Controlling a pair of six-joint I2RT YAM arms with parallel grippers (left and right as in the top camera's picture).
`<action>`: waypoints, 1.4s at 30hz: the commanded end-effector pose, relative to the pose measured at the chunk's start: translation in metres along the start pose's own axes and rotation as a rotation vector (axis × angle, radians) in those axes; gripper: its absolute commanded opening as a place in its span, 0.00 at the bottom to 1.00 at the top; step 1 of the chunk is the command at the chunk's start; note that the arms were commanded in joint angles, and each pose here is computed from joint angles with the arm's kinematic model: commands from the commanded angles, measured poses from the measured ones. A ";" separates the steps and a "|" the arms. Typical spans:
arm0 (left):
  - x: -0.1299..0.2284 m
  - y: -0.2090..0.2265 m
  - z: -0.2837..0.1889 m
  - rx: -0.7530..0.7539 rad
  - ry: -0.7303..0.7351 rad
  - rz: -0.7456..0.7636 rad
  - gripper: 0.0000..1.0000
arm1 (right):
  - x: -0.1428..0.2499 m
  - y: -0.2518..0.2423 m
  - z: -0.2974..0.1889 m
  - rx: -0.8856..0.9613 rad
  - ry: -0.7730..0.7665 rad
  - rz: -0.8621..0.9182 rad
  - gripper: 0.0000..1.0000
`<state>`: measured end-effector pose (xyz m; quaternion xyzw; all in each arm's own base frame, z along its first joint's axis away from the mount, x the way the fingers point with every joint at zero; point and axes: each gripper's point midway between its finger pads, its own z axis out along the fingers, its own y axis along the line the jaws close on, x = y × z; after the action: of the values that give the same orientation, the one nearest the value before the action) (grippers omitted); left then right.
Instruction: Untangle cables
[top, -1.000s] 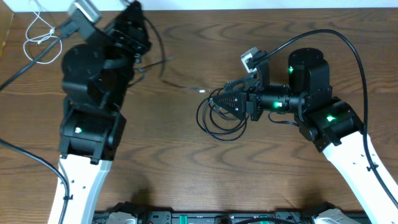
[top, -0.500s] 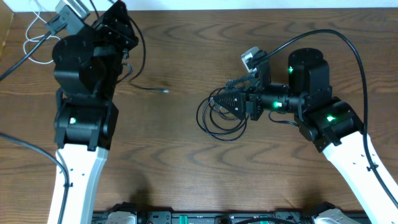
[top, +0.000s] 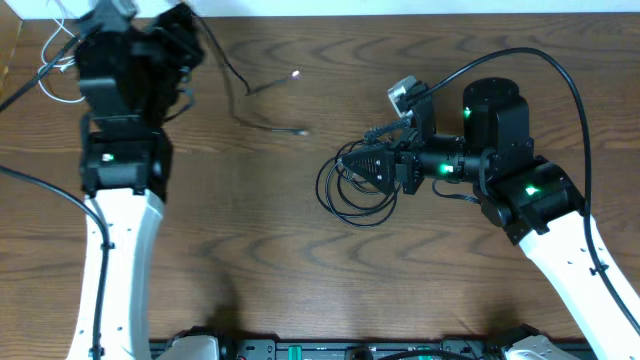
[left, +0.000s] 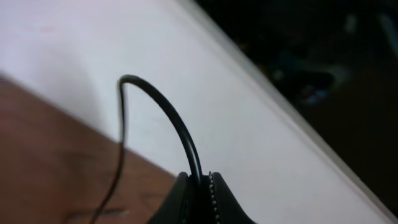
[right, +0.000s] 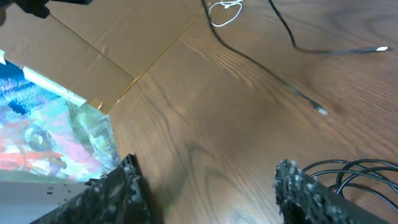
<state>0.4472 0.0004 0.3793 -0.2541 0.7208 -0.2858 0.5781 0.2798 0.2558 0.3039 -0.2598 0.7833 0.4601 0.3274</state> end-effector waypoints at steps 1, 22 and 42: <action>-0.019 0.041 0.000 -0.100 -0.019 -0.006 0.08 | -0.003 0.005 -0.004 0.001 -0.013 -0.055 0.75; -0.034 0.294 0.000 -0.552 0.097 0.033 0.07 | -0.003 -0.007 -0.004 0.073 -0.017 -0.073 0.80; -0.088 0.404 -0.029 -0.711 0.032 0.420 0.08 | 0.006 -0.016 0.001 0.087 0.019 -0.038 0.80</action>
<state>0.4217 0.3378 0.1760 -0.2928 0.8109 0.0721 0.5015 0.2879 0.2483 0.2930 -0.2613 0.7988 0.4200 0.3425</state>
